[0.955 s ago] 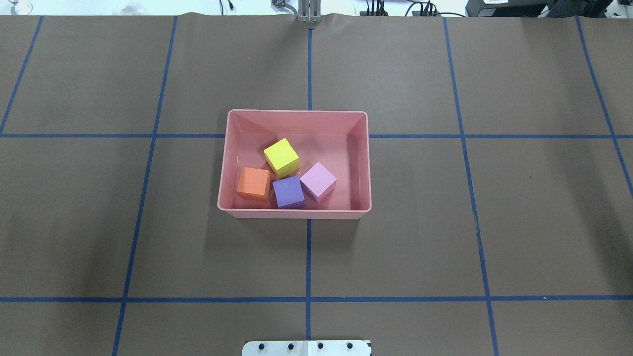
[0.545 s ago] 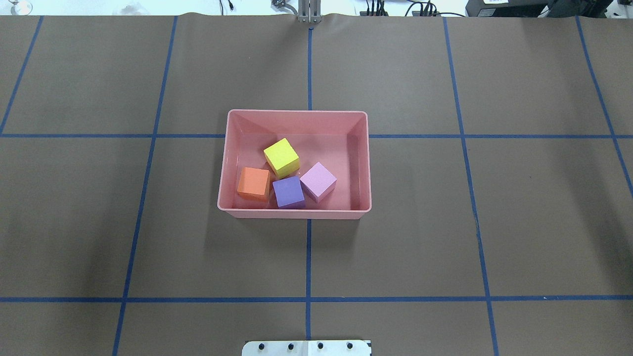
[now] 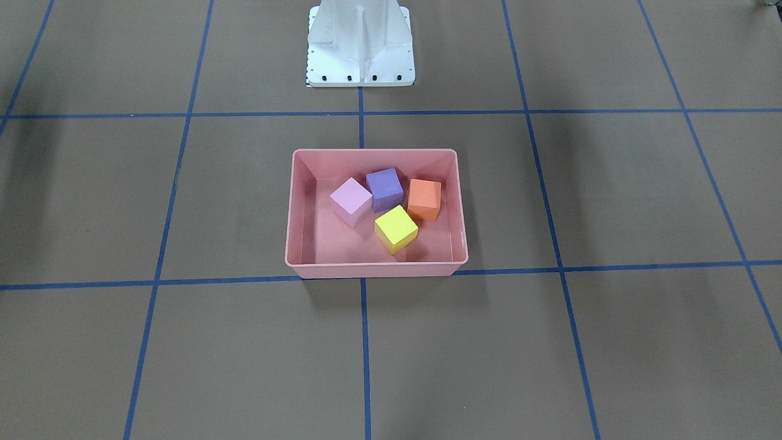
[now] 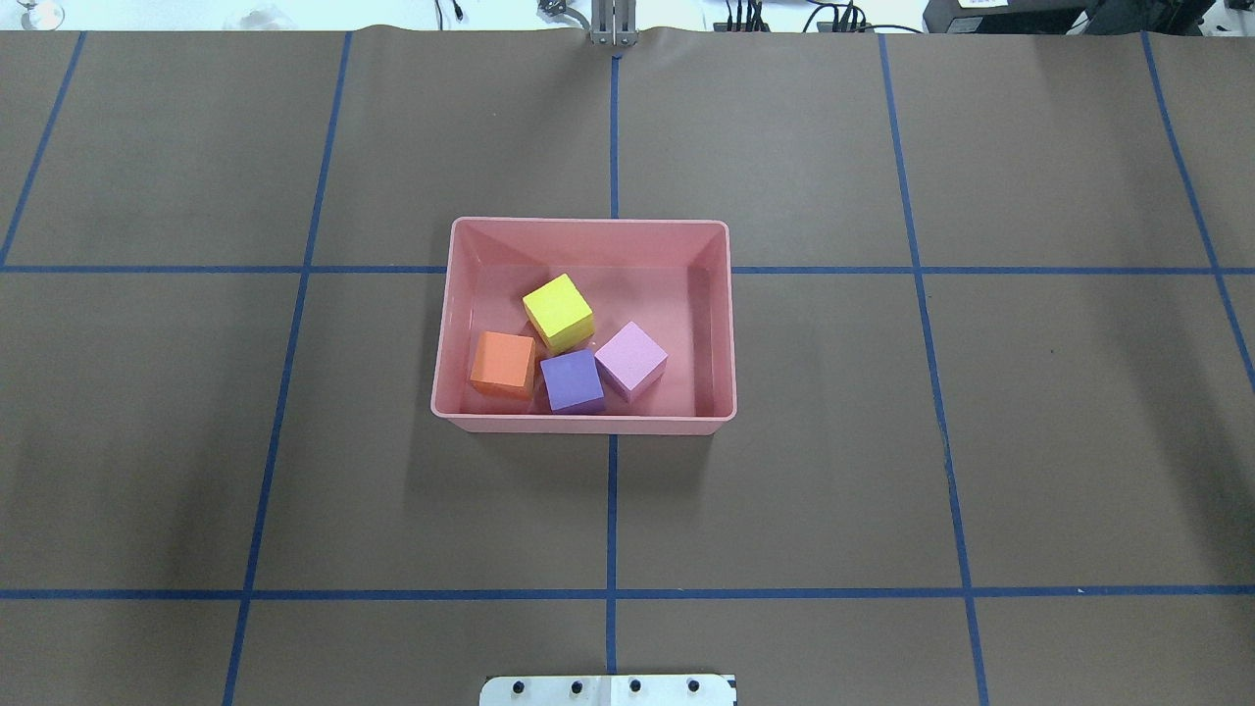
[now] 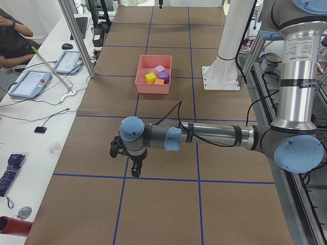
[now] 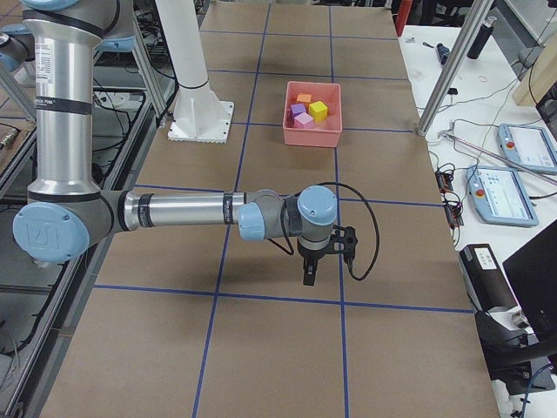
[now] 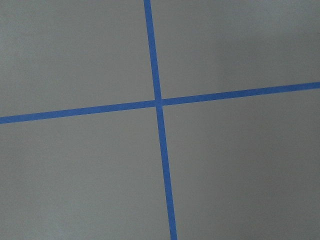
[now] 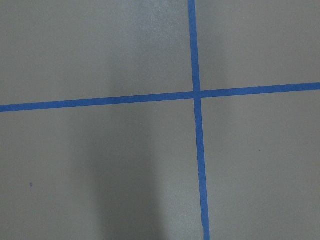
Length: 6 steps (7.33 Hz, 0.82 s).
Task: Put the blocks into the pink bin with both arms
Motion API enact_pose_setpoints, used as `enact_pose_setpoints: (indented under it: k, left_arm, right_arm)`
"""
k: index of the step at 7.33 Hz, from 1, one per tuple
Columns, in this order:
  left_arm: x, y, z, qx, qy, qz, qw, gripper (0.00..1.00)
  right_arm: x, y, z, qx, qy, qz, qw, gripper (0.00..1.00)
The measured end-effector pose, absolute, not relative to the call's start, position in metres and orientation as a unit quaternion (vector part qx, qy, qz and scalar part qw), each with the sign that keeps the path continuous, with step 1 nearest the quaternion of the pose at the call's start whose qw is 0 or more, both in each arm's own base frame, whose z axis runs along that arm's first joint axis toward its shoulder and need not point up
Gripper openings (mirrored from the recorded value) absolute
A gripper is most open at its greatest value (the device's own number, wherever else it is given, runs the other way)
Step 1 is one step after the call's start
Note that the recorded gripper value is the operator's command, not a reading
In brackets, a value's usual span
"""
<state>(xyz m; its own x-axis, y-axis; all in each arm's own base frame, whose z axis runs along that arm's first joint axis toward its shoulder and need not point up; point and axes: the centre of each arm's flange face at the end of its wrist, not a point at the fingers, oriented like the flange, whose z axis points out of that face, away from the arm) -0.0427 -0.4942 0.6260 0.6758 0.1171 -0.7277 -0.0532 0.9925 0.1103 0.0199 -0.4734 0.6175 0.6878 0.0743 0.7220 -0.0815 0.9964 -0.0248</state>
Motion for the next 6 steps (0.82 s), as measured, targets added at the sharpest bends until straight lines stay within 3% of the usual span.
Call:
enact_pose_setpoints:
  k: [6]
  left_arm:
    - [-0.042,-0.501,0.619,0.030,0.401,0.041,0.915,1.00]
  right_arm:
    - [0.024,-0.478,0.607,0.016,-0.390,0.040,0.920,0.99]
